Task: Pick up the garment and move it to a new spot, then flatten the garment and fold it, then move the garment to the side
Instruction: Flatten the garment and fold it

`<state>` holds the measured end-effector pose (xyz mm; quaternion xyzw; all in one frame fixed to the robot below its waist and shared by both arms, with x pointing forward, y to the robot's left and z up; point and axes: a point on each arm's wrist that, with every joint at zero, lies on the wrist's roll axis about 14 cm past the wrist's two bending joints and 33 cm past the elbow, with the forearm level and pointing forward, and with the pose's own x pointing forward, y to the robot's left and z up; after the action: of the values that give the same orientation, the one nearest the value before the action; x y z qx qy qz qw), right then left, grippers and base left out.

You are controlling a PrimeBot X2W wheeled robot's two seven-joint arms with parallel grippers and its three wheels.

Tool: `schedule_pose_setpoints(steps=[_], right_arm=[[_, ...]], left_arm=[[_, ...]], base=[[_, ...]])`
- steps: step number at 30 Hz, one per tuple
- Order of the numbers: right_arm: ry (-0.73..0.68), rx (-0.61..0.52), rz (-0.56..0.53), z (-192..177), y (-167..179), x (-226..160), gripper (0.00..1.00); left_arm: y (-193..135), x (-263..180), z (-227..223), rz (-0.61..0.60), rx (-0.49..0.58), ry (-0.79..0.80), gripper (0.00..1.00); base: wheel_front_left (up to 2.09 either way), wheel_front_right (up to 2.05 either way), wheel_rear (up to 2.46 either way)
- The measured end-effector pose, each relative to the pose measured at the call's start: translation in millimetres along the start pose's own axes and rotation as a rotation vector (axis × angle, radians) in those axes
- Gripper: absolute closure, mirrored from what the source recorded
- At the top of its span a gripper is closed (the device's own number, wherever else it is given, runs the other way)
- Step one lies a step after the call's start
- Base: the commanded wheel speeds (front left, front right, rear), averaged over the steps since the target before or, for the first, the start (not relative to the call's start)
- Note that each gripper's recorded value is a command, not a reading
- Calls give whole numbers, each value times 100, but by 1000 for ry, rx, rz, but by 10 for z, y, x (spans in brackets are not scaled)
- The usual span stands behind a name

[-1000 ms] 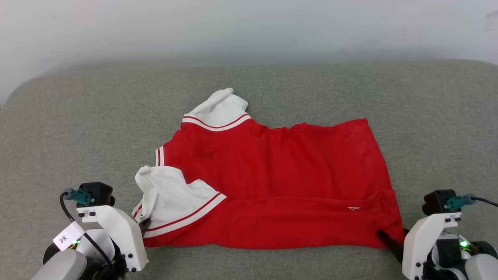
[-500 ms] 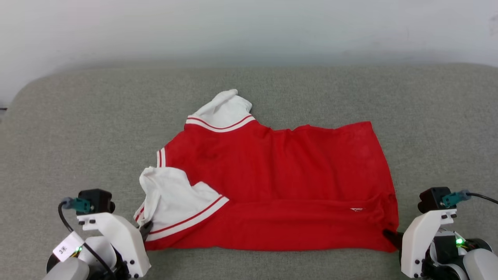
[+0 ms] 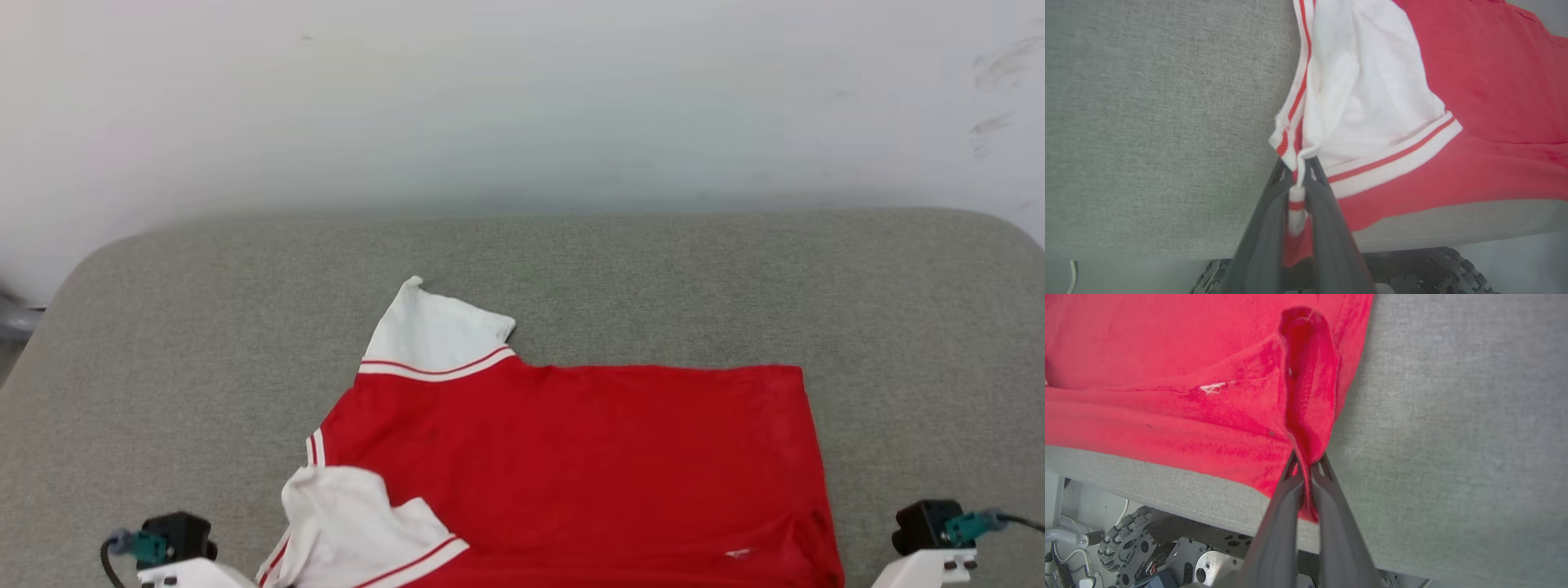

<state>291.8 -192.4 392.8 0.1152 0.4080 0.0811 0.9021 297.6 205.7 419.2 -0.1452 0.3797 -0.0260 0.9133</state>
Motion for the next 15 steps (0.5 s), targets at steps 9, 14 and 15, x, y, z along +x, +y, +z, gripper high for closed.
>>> schedule_pose_setpoints(steps=[9, 14, 15], right_arm=[[23, 78, -16, -314, -3, -61, 98], [-50, 96, -26, -239, -2, -37, 0], [-87, 95, -29, -178, -5, -42, 0]], left_arm=[[70, 16, -386, 22, -80, 68, 100], [59, 107, -391, 22, -108, 37, 0], [49, 121, -361, 18, -104, 25, 0]], base=[[0, 0, 0], [0, 0, 0], [0, 0, 0]])
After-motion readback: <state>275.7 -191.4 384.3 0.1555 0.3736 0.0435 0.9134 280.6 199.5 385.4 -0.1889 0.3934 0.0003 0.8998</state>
